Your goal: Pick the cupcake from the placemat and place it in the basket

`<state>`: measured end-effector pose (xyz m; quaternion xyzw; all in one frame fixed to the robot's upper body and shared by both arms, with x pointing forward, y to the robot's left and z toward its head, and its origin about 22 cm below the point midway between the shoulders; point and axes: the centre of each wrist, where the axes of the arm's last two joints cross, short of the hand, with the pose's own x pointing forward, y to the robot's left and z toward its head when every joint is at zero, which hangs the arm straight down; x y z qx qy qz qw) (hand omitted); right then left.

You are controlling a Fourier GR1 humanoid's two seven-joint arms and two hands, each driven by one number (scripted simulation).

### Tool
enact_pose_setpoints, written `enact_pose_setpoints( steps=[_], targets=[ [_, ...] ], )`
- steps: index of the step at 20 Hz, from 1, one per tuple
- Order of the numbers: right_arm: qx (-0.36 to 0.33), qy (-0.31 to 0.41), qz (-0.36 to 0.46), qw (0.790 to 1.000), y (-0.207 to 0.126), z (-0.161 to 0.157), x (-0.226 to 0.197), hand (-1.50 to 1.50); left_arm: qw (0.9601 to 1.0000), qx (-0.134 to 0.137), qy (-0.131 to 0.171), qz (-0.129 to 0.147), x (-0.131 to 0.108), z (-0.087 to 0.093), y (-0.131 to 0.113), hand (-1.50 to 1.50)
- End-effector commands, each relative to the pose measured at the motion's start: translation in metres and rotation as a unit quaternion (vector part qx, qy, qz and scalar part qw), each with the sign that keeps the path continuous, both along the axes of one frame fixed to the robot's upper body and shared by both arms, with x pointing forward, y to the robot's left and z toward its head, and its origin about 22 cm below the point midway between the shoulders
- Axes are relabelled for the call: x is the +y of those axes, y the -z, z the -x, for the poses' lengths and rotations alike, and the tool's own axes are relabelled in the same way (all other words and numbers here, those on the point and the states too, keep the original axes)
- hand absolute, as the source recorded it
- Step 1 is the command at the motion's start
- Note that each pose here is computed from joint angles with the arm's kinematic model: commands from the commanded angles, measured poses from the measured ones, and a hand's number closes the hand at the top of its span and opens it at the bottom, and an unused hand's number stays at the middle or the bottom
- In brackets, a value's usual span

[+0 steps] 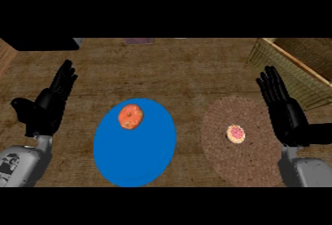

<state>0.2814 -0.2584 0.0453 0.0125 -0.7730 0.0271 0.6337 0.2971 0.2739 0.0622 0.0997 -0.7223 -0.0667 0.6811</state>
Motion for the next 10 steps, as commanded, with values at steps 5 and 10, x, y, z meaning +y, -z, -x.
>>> enact_pose_setpoints(
  steps=[5, 10],
  targets=[
    [-0.098, -0.34, -0.083, 0.932, -0.05, -0.041, 0.068, 1.5, 0.9988, 0.048, 0.012, 0.002, 0.004, -0.002, 0.011, 0.0],
    [-0.257, -0.585, 0.067, 0.766, -0.106, -0.017, 0.103, -1.5, 0.994, 0.105, 0.01, 0.028, 0.0, 0.0, 0.028, 0.0]
  ],
)
